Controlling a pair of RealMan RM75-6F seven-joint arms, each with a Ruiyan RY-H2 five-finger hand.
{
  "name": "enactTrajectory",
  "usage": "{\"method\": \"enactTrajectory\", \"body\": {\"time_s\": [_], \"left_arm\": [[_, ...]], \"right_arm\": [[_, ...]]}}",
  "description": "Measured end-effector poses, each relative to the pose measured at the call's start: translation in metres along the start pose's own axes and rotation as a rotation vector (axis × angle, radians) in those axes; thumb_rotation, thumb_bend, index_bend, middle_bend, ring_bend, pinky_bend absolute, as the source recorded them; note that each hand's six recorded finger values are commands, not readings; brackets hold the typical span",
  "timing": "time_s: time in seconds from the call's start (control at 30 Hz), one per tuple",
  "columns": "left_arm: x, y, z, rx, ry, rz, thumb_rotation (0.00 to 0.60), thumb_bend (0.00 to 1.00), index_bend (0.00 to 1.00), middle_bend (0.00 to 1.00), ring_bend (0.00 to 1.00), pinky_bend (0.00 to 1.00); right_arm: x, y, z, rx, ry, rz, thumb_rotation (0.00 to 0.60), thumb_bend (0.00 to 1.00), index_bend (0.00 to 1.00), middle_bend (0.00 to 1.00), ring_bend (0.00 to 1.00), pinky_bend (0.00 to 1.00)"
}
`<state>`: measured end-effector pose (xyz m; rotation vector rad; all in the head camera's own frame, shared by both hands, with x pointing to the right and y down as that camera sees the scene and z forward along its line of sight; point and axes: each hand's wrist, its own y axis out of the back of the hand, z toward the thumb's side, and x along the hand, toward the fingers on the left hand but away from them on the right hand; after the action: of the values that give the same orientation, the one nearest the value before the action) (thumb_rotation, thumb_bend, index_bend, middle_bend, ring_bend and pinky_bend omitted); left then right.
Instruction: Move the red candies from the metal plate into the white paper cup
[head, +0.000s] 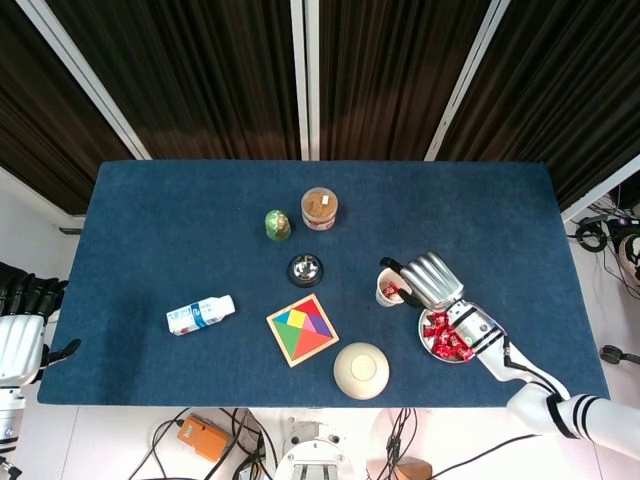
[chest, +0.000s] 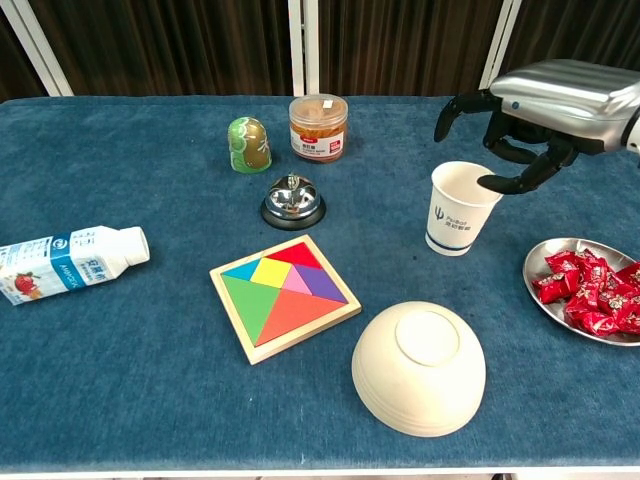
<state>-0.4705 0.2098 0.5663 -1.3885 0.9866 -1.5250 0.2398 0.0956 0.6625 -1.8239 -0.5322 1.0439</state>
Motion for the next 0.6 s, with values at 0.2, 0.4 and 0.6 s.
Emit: {"method": "enactTrajectory", "body": {"time_s": [0.2, 0.4, 0.6], "left_arm": [[0.001, 0.000, 0.000, 0.001, -0.006, 0.003, 0.600, 0.00, 0.17, 0.16, 0.05, 0.00], [0.004, -0.001, 0.006, -0.007, -0.023, 0.006, 0.600, 0.00, 0.17, 0.16, 0.05, 0.00], [0.002, -0.003, 0.006, -0.010, -0.021, 0.002, 0.600, 0.00, 0.17, 0.16, 0.05, 0.00]], "right_arm": [[0.039, 0.010, -0.025, 0.017, -0.069, -0.047, 0.600, 0.45, 0.40, 0.92, 1.00, 1.00], [0.085, -0.011, -0.051, 0.041, -0.158, 0.055, 0.600, 0.44, 0.45, 0.92, 1.00, 1.00], [0.089, -0.041, -0.064, 0.045, -0.194, 0.160, 0.600, 0.44, 0.47, 0.92, 1.00, 1.00]]}}
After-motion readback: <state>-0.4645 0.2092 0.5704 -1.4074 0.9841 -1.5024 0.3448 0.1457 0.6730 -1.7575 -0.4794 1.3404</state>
